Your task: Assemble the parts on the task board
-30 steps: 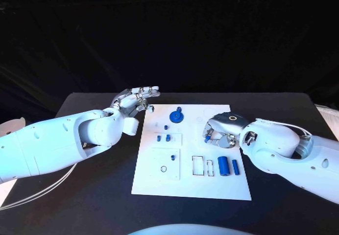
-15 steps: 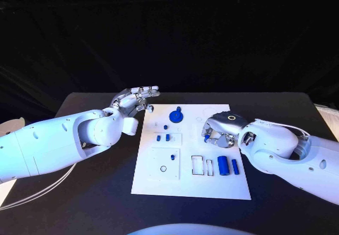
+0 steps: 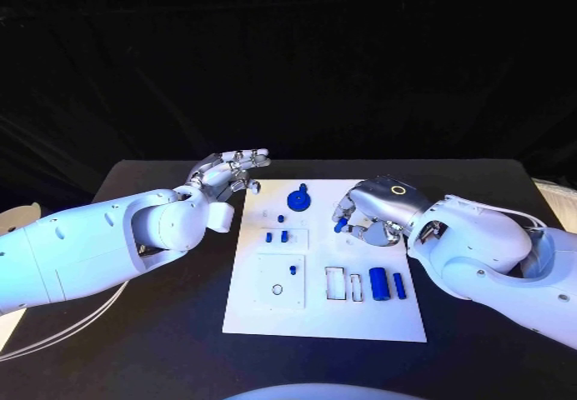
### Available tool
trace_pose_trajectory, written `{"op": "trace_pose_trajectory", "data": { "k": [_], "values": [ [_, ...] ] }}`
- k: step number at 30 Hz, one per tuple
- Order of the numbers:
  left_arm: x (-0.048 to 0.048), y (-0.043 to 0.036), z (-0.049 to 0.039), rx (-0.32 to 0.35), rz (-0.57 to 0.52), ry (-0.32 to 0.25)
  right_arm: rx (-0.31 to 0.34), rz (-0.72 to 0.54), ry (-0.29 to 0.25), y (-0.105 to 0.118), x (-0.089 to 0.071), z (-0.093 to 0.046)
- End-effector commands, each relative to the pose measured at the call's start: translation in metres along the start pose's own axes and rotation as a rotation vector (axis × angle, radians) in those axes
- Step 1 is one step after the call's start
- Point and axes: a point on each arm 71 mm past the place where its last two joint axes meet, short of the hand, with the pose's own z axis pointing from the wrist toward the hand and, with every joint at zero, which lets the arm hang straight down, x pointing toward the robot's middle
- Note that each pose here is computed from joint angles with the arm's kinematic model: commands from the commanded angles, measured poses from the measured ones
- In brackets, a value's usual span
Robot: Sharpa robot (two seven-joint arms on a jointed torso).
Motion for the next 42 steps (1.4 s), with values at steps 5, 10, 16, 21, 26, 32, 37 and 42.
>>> {"op": "trace_pose_trajectory", "data": {
  "k": [5, 10, 16, 21, 26, 32, 37, 42],
  "values": [
    [0.0041, 0.0001, 0.0009, 0.006, -0.006, 0.028, -0.102, 0.066, -0.019, 0.039, 0.004, 0.006],
    [0.0056, 0.0006, 0.0015, 0.006, -0.007, 0.032, -0.173, 0.126, 0.015, 0.066, 0.023, 0.012],
    [0.0074, 0.0009, 0.0016, 0.005, -0.009, 0.036, -0.217, 0.155, 0.061, 0.083, 0.046, 0.018],
    [0.0084, 0.0011, 0.0017, 0.004, -0.009, 0.038, -0.229, 0.161, 0.098, 0.088, 0.064, 0.023],
    [0.0102, 0.0017, 0.0024, 0.003, -0.011, 0.043, -0.234, 0.167, 0.126, 0.091, 0.077, 0.026],
    [0.0110, 0.0021, 0.0030, 0.002, -0.012, 0.045, -0.234, 0.169, 0.147, 0.091, 0.086, 0.030],
    [0.0112, 0.0022, 0.0031, 0.003, -0.012, 0.046, -0.237, 0.173, 0.154, 0.094, 0.090, 0.032],
    [0.0112, 0.0022, 0.0031, 0.002, -0.012, 0.046, -0.229, 0.167, 0.156, 0.093, 0.093, 0.034]
  ]
}}
